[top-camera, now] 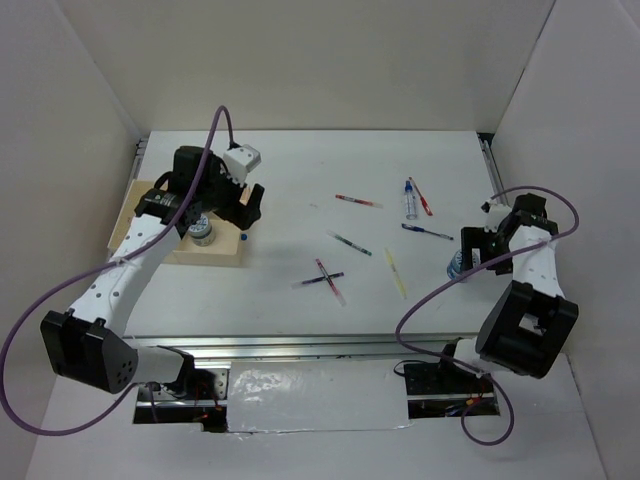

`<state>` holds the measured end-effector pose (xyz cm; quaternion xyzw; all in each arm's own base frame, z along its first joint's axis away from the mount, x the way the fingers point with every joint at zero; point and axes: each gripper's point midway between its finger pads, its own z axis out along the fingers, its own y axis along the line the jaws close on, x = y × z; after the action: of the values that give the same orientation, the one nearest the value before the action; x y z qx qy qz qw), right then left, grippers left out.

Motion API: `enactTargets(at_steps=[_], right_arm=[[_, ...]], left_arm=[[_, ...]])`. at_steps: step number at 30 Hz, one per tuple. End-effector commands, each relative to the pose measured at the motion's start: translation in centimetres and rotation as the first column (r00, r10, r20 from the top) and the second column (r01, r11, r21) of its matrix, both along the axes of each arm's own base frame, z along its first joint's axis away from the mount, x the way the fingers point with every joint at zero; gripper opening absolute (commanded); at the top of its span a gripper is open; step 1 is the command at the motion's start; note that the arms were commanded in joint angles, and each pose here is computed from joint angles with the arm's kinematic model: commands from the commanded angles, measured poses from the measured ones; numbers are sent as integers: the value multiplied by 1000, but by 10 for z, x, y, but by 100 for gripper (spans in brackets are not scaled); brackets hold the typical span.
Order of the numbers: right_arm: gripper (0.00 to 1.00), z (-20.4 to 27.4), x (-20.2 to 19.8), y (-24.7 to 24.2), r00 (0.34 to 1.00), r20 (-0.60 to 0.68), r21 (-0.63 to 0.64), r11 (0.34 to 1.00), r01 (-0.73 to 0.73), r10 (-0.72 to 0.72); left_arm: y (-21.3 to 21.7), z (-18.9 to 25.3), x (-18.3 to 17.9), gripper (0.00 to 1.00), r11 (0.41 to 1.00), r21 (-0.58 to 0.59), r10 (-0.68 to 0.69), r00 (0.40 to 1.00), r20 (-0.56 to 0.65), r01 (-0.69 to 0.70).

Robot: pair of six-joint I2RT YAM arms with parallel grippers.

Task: Sort the stationery into containers
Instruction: Pick up the stationery from the corner of the board.

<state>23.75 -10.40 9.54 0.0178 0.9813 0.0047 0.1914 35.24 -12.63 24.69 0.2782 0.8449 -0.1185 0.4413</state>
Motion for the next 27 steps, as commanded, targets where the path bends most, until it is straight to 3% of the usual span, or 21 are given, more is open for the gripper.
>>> enactTargets(at_steps=[1, 21, 27], right_arm=[[100, 11, 16, 6, 998, 37, 50, 998, -47, 45], [100, -25, 50, 6, 998, -1, 30, 997, -65, 65], [81, -23, 56, 7, 996, 13, -6, 996, -86, 86]], left_arm=[[-6, 3, -6, 97, 1000, 5, 1, 1000, 18, -1], [-7, -8, -5, 96, 999, 23, 21, 1000, 8, -21], [-6, -9, -2, 96, 999, 22, 32, 999, 6, -32]])
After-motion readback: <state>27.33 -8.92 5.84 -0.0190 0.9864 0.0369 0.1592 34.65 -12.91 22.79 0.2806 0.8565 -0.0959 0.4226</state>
